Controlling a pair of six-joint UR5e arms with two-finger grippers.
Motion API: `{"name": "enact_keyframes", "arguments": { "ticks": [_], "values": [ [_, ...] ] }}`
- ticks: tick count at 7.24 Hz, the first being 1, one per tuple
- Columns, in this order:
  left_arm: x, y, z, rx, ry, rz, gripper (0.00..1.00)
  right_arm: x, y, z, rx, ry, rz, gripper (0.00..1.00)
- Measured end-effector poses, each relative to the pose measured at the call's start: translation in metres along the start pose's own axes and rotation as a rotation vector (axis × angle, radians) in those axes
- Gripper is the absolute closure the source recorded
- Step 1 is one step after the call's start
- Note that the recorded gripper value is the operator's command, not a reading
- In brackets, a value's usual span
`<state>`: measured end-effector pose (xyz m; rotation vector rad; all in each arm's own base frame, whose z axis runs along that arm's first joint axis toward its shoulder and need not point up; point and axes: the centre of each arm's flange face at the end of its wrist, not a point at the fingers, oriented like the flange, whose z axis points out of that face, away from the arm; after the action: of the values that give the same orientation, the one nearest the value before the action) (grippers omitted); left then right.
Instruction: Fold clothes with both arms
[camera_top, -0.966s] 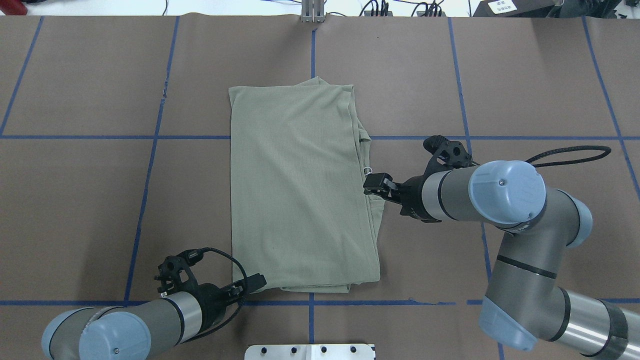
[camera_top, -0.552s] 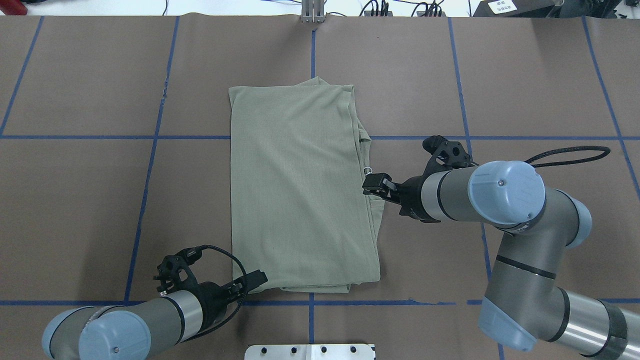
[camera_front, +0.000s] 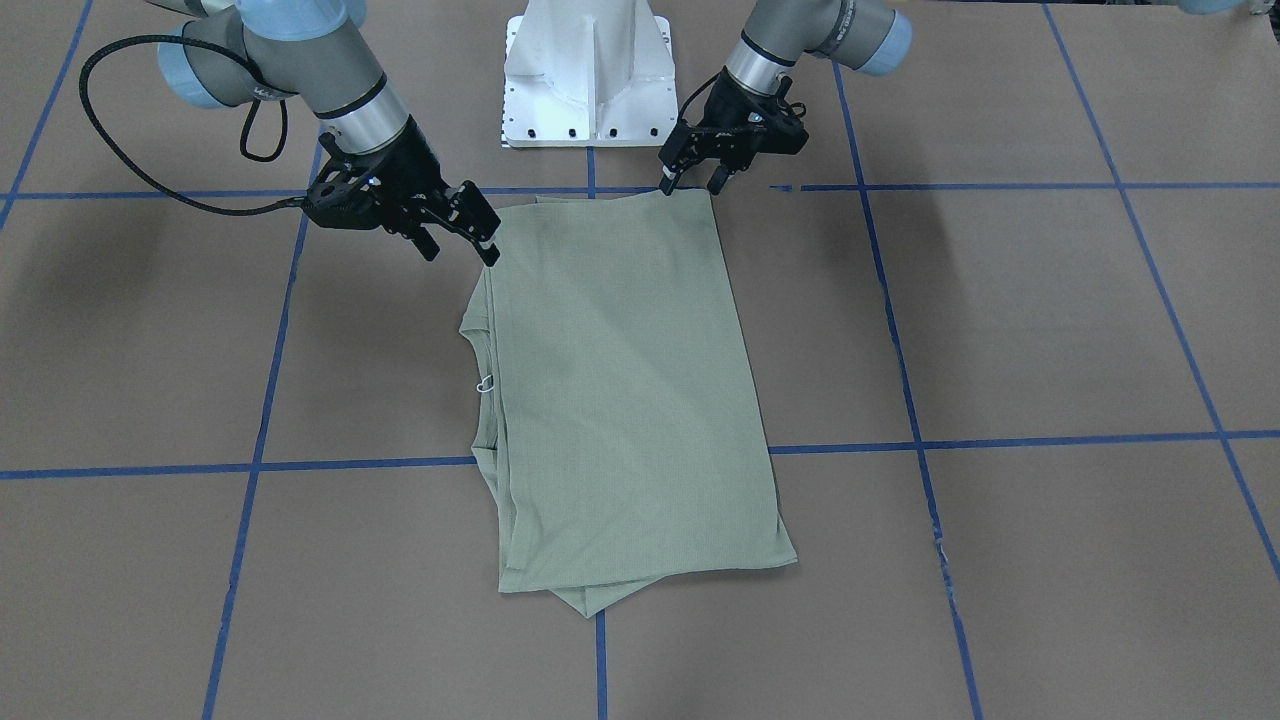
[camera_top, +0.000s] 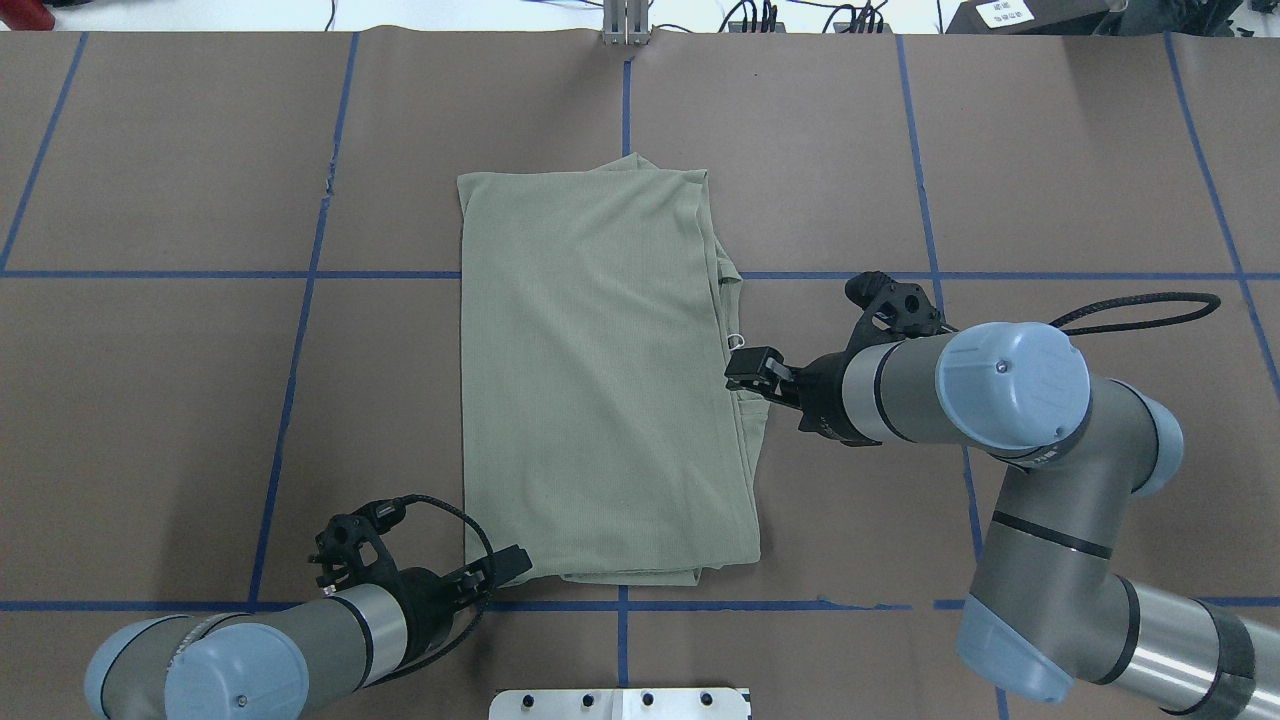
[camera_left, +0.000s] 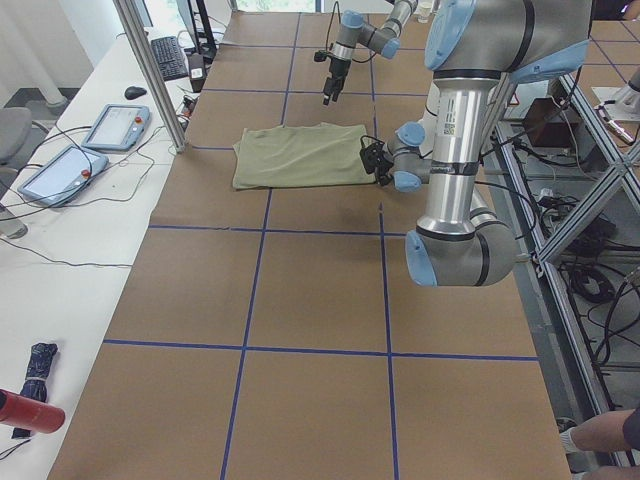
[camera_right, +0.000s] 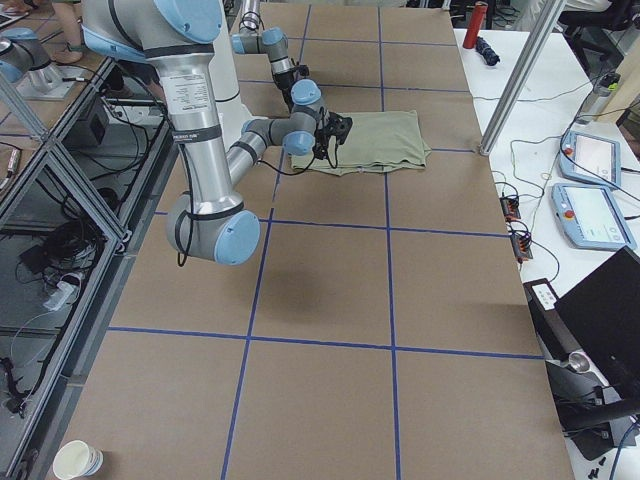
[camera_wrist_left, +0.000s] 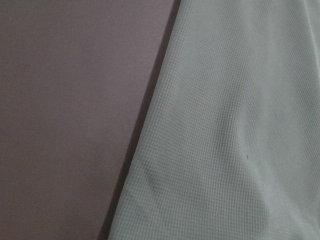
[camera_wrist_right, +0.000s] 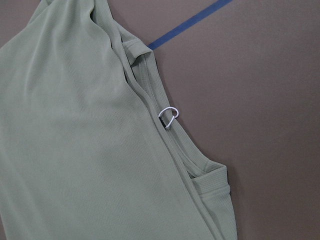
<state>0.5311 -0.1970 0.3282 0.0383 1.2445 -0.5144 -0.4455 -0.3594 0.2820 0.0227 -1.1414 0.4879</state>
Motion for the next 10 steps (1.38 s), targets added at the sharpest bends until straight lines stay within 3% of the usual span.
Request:
{"name": "enact_keyframes", "arguments": {
  "ticks": [3, 10],
  "values": [
    [-0.0002, 0.0002, 0.0004, 0.001, -0.002, 0.000, 0.14, 0.0001, 0.0005, 0.0002, -0.001, 0.000, 0.000, 0.00],
    [0.0004, -0.0014, 0.0008, 0.007, 0.000, -0.007, 0.12, -0.0017, 0.0012, -0.0013, -0.003, -0.005, -0.001, 0.00]
  ]
}}
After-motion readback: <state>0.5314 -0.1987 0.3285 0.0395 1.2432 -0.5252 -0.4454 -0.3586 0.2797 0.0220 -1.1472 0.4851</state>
